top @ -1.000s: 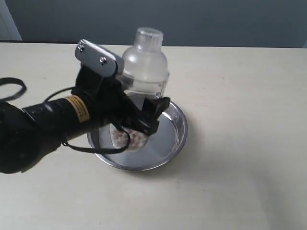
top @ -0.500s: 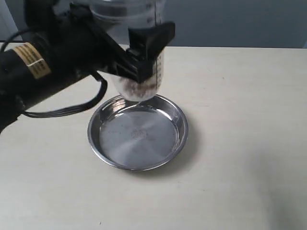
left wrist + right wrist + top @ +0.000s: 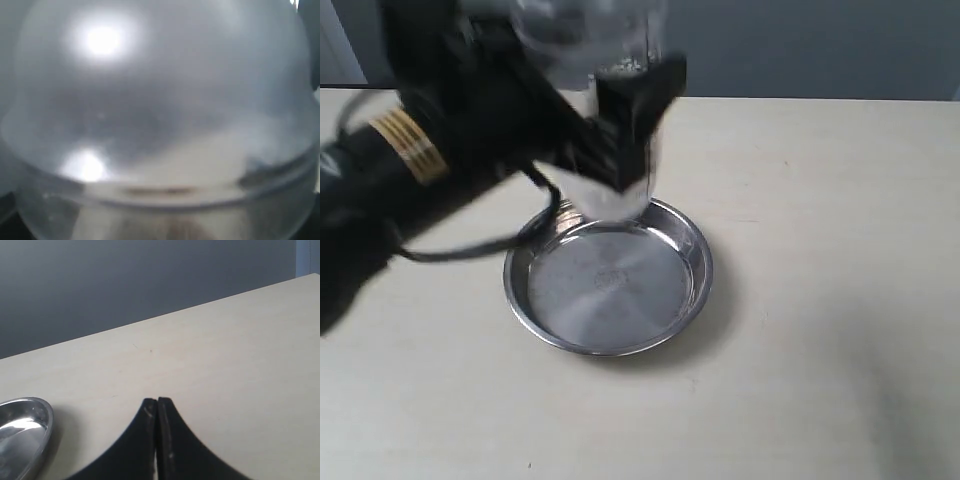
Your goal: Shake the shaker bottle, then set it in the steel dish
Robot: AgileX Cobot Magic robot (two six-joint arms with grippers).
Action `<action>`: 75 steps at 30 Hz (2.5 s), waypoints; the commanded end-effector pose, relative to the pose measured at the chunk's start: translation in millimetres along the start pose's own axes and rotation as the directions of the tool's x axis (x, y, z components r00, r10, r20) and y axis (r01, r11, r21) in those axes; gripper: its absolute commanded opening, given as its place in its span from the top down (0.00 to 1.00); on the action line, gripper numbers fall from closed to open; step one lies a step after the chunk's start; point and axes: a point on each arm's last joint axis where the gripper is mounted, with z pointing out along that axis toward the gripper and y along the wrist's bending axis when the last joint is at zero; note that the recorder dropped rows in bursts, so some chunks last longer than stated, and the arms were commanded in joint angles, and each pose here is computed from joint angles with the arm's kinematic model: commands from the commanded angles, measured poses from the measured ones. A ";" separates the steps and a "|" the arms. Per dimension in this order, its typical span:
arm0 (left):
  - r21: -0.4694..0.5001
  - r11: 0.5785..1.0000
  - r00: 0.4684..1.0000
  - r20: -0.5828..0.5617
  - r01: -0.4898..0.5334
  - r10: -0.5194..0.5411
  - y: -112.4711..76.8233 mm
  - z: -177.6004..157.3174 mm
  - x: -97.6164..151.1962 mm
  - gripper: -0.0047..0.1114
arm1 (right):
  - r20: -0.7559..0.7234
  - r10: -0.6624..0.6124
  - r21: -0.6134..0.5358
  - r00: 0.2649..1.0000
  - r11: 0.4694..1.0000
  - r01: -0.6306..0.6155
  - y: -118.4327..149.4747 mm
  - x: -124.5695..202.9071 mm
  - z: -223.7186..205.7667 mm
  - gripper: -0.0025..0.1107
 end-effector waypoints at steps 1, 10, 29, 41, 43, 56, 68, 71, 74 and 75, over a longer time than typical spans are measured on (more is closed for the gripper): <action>-0.060 0.998 0.973 -0.229 0.021 -0.034 6.0 10.9 79.1 0.96 | 0.016 -0.004 0.003 1.000 1.000 0.004 -0.2 -1.0 -0.3 0.98; -0.018 1.000 0.999 -0.024 0.022 -0.022 2.9 4.1 3.1 0.96 | 0.016 -0.004 0.003 1.000 1.000 0.004 -0.2 -1.0 -0.3 0.98; -0.042 0.998 0.975 -0.215 0.044 -0.052 7.2 11.9 63.3 0.96 | 0.016 -0.004 0.003 1.000 1.000 0.004 -0.2 -1.0 -0.3 0.98; -0.056 0.996 0.989 -0.126 0.065 -0.072 10.3 17.1 45.5 0.96 | 0.016 -0.004 0.003 1.000 1.000 0.004 -0.2 -1.0 -0.3 0.98; -0.050 0.996 0.987 -0.141 0.076 -0.083 9.7 22.7 60.4 0.96 | 0.016 -0.004 0.003 1.000 1.000 0.004 -0.2 -1.0 -0.3 0.98; 0.016 0.998 0.998 -0.037 0.055 -0.054 6.4 34.5 82.8 0.96 | 0.016 -0.004 0.003 1.000 1.000 0.004 -0.2 -1.0 -0.3 0.98; -0.044 0.999 1.000 0.018 0.004 -0.003 14.3 15.0 113.2 0.96 | 0.016 -0.004 0.003 1.000 1.000 0.004 -0.2 -1.0 -0.3 0.98; -0.075 0.996 0.998 -0.037 -0.046 0.044 17.8 18.8 129.5 0.96 | 0.016 -0.004 0.003 1.000 1.000 0.004 -0.2 -1.0 -0.3 0.98; -0.075 0.996 0.997 -0.068 -0.050 0.045 18.3 25.6 141.7 0.96 | 0.016 -0.004 0.003 1.000 1.000 0.004 -0.2 -1.0 -0.3 0.98; -0.073 0.996 0.996 -0.078 -0.052 0.046 18.3 27.8 145.9 0.96 | 0.016 -0.004 0.003 1.000 1.000 0.004 -0.2 -1.0 -0.3 0.98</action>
